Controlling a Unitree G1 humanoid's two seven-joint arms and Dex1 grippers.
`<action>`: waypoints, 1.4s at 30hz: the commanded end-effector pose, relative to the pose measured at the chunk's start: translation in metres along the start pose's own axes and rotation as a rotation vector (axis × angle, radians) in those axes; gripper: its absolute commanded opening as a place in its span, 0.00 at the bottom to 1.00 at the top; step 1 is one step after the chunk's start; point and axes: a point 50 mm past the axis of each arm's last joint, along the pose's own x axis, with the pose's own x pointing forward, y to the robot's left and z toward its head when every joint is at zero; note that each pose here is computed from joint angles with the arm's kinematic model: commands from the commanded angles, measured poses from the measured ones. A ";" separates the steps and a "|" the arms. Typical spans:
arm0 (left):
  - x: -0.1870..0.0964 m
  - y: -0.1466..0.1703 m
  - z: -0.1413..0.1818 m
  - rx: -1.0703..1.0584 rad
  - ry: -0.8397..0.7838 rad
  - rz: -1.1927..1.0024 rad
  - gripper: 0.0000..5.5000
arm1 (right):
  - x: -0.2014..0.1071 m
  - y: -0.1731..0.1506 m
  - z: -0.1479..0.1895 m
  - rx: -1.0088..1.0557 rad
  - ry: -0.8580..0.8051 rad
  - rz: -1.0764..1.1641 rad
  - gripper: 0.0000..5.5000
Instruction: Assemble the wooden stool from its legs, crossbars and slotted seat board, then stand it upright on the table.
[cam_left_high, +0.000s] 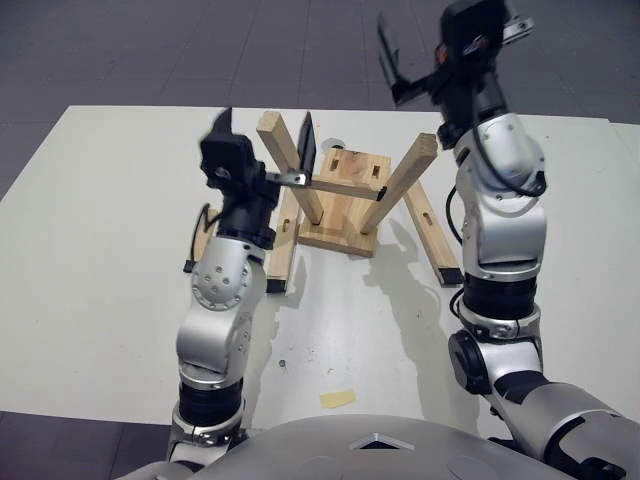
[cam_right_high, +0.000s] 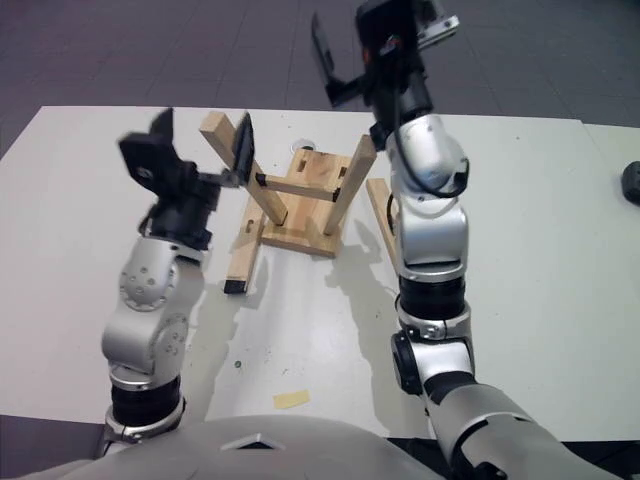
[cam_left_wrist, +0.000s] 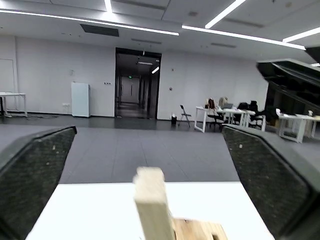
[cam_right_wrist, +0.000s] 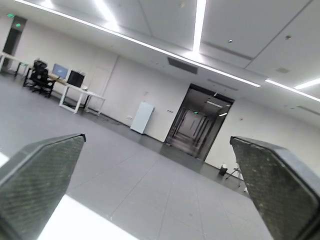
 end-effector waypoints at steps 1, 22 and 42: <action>0.009 0.034 0.016 -0.029 -0.030 0.168 0.98 | 0.001 0.001 -0.012 0.083 0.108 0.024 0.98; 0.039 0.041 -0.023 0.020 0.190 0.177 0.98 | 0.003 -0.027 -0.013 0.117 0.093 -0.095 0.98; 0.049 -0.002 -0.098 0.017 0.554 -0.223 0.98 | -0.012 -0.018 -0.026 0.165 0.159 -0.094 0.98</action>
